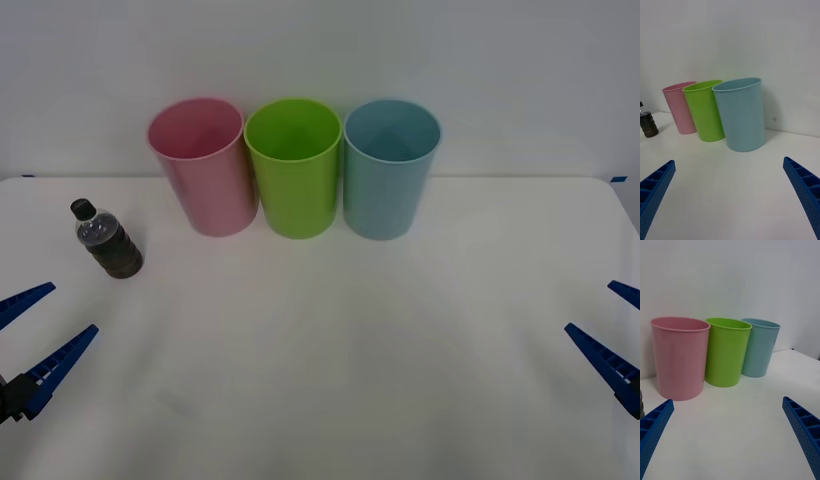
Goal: Grasp the object on the table and drop it into the matching bin: aluminum can to the light blue bin, PET bottle to the pink bin.
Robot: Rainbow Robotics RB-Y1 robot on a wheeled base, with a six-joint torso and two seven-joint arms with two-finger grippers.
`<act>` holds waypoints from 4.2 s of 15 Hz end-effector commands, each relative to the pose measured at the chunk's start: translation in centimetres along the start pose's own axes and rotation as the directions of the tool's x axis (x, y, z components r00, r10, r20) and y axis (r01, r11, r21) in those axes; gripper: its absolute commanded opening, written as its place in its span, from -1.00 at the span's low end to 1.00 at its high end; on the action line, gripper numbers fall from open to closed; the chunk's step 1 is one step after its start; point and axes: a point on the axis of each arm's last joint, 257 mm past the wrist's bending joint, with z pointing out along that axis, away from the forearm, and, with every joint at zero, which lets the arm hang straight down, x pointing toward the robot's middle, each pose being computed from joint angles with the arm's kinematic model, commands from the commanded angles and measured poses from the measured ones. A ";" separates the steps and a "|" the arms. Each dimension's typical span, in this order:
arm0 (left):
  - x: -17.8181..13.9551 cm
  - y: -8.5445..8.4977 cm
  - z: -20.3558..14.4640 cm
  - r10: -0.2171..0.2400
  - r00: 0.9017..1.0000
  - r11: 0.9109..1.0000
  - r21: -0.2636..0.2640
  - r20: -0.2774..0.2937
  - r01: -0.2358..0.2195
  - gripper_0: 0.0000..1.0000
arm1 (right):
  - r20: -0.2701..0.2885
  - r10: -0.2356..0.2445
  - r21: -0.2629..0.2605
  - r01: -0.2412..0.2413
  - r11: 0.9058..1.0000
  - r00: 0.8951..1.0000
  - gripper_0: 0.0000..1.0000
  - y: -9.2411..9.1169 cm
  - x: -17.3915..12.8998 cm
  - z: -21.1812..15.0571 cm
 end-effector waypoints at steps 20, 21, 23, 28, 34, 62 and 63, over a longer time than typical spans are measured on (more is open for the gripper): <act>5.5 7.5 -0.2 -0.033 0.997 0.925 -0.381 -0.066 0.006 1.00 | 0.000 0.000 0.000 0.000 1.000 1.000 1.00 0.0 0.0 0.0; 5.8 8.0 -0.2 -0.035 0.997 0.914 -0.405 -0.071 0.003 1.00 | 0.000 0.000 0.000 0.000 1.000 1.000 1.00 0.0 0.0 0.0; 6.6 8.8 -0.1 -0.039 0.996 0.895 -0.447 -0.086 -0.004 1.00 | 0.000 0.000 0.000 0.000 1.000 1.000 1.00 0.0 0.0 0.0; 7.8 10.4 0.3 -0.065 0.994 0.845 -0.534 -0.092 0.006 1.00 | 0.000 0.000 0.000 0.000 1.000 1.000 1.00 0.0 0.0 0.0; 9.2 11.1 3.8 -0.071 0.991 0.823 -0.568 -0.113 -0.006 1.00 | 0.000 0.000 0.000 0.000 1.000 1.000 1.00 0.0 0.0 0.0; 10.9 19.6 14.4 -0.060 0.984 0.786 -0.616 -0.169 -0.058 1.00 | 0.000 0.000 0.000 0.000 1.000 1.000 1.00 0.0 0.0 0.0; 10.9 19.6 14.4 -0.060 0.984 0.786 -0.616 -0.169 -0.058 1.00 | 0.000 0.000 0.000 0.000 1.000 1.000 1.00 0.0 0.0 0.0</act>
